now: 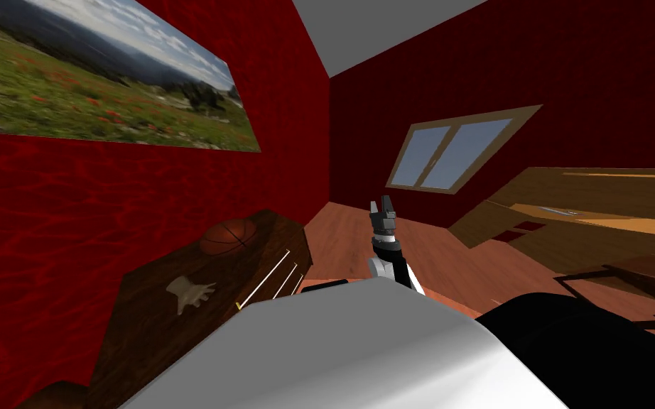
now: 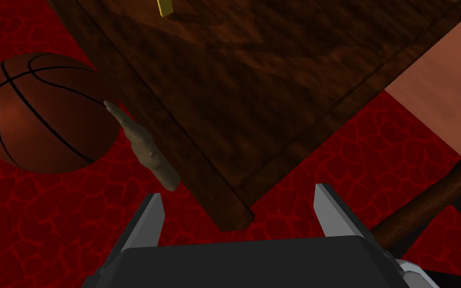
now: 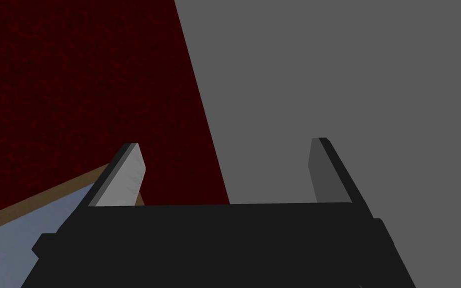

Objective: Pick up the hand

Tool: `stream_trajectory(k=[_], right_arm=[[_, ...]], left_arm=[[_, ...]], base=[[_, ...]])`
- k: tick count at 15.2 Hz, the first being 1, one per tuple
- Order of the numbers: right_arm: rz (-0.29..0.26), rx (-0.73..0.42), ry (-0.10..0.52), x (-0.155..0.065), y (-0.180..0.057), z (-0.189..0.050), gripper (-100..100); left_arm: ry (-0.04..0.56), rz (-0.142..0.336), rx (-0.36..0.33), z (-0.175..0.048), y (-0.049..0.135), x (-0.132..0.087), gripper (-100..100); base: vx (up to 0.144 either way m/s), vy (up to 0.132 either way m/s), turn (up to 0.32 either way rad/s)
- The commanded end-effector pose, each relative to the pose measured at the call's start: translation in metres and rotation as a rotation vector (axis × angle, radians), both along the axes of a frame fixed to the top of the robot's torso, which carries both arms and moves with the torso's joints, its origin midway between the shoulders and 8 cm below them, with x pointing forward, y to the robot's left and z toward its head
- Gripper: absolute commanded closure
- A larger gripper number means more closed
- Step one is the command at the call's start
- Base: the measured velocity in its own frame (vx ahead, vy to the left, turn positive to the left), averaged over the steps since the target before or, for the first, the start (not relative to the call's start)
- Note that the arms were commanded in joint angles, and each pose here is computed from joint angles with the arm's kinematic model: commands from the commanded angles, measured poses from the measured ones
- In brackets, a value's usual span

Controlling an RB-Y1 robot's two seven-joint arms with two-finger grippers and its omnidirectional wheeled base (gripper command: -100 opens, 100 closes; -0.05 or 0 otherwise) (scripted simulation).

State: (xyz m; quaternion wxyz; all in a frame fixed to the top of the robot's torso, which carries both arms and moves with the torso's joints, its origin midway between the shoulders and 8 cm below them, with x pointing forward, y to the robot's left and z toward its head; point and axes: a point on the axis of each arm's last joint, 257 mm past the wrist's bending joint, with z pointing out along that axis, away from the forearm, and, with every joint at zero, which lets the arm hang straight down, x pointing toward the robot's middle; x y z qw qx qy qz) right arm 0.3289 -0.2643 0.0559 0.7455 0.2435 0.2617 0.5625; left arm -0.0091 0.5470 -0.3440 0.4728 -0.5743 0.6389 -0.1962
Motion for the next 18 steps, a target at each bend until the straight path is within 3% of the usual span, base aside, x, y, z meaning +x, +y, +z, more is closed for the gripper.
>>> stream_trajectory(k=[1, 2, 3, 5, 6, 7, 8, 10, 11, 15, 18], right_arm=[[0.0, 0.0, 0.0, 0.0, 0.0, 0.0, 0], [0.0, 0.0, 0.0, 0.0, 0.0, 0.0, 0], [0.0, 0.0, 0.0, 0.0, 0.0, 0.0, 0], [0.0, 0.0, 0.0, 0.0, 0.0, 0.0, 0], [0.0, 0.0, 0.0, 0.0, 0.0, 0.0, 0], [0.0, 0.0, 0.0, 0.0, 0.0, 0.0, 0], [0.0, 0.0, 0.0, 0.0, 0.0, 0.0, 0], [0.0, 0.0, 0.0, 0.0, 0.0, 0.0, 0], [0.0, 0.0, 0.0, 0.0, 0.0, 0.0, 0], [0.0, 0.0, 0.0, 0.0, 0.0, 0.0, 0], [0.0, 0.0, 0.0, 0.0, 0.0, 0.0, 0]], left_arm=[[0.076, 0.036, 0.007, 0.0, 0.015, -0.038, -100], [0.092, 0.051, 0.006, -0.003, 0.018, -0.048, -100], [0.136, 0.07, 0.012, 0.002, 0.028, -0.071, -100], [0.152, 0.085, 0.011, 0.0, 0.031, -0.081, -100], [0.199, 0.11, 0.016, 0.005, 0.04, -0.107, -100], [0.207, 0.118, 0.016, 0.004, 0.041, -0.112, -100], [0.259, 0.15, 0.02, 0.01, 0.051, -0.142, -100], [0.306, 0.181, 0.023, 0.018, 0.059, -0.17, -100], [0.35, 0.211, 0.025, 0.026, 0.066, -0.196, -100], [0.388, 0.239, 0.026, 0.034, 0.071, -0.219, -100], [0.453, 0.29, 0.024, 0.048, 0.078, -0.259, -100]], base=[[0.083, -0.018, -0.255], [0.084, -0.016, -0.226], [0.103, -0.016, -0.268], [0.092, -0.005, -0.143], [0.078, -0.006, -0.173], [0.077, -0.001, -0.214], [0.093, -0.004, -0.322], [0.134, 0.001, -0.361], [0.134, 0.02, -0.275], [0.124, 0.021, -0.169], [0.096, 0.001, -0.204]])
